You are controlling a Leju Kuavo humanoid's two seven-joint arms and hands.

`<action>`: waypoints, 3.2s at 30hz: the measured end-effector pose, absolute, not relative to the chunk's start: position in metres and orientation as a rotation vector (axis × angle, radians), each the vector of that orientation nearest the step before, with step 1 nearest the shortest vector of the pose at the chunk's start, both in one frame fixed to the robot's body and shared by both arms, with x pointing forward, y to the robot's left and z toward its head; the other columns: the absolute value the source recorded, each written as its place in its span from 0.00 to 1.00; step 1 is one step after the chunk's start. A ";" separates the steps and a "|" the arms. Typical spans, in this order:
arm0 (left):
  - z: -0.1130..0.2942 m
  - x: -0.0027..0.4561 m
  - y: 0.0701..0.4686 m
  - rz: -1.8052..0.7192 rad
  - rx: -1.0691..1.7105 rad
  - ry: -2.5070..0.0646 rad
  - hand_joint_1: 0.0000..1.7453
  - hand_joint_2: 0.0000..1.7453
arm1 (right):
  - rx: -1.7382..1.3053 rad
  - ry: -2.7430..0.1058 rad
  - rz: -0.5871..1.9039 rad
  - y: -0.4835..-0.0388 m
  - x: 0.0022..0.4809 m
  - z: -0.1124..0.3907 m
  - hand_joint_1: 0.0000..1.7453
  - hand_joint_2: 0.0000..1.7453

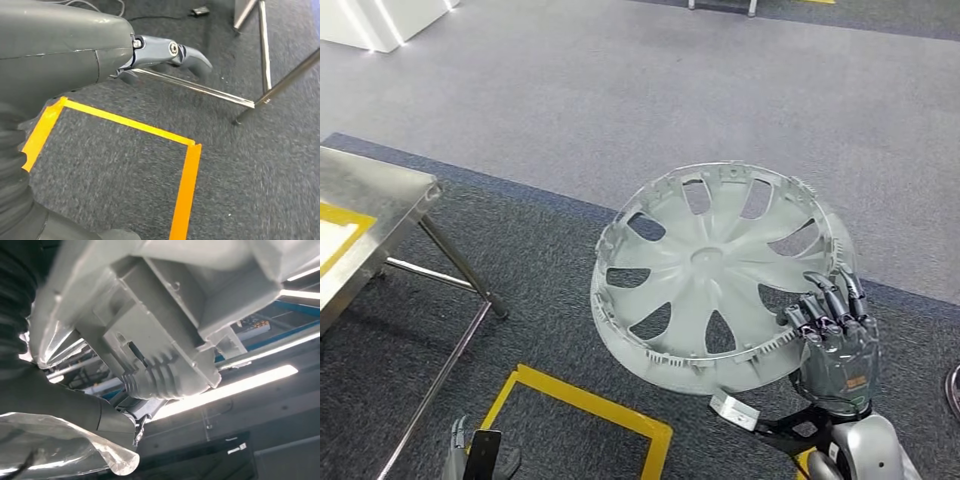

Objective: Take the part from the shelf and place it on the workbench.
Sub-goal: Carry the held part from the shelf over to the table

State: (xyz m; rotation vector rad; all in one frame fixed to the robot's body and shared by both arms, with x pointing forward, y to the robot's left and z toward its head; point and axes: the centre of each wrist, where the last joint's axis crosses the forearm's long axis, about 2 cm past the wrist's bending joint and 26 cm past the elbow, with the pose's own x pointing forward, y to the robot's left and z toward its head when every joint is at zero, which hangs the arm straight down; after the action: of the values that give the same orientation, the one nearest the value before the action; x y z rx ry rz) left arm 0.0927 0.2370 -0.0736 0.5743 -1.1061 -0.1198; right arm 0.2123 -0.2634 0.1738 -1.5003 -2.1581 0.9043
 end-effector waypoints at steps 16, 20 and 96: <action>-0.073 0.094 0.236 -0.117 0.571 -1.108 0.00 1.00 | -1.502 -2.162 0.901 -0.263 0.212 0.175 1.00 1.00; -0.073 0.094 0.235 -0.117 0.570 -1.108 0.00 1.00 | -1.499 -2.160 0.903 -0.263 0.212 0.174 1.00 1.00; -0.104 0.031 0.245 -0.339 0.599 -0.636 0.00 1.00 | -1.579 -2.088 0.897 -0.289 0.169 0.179 1.00 1.00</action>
State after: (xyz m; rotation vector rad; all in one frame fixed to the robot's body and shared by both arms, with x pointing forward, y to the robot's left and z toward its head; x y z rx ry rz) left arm 0.0315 0.2453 -0.1041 0.5987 -0.6363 -0.3389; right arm 0.1686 -0.2886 0.1787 -1.5789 -2.0879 0.8972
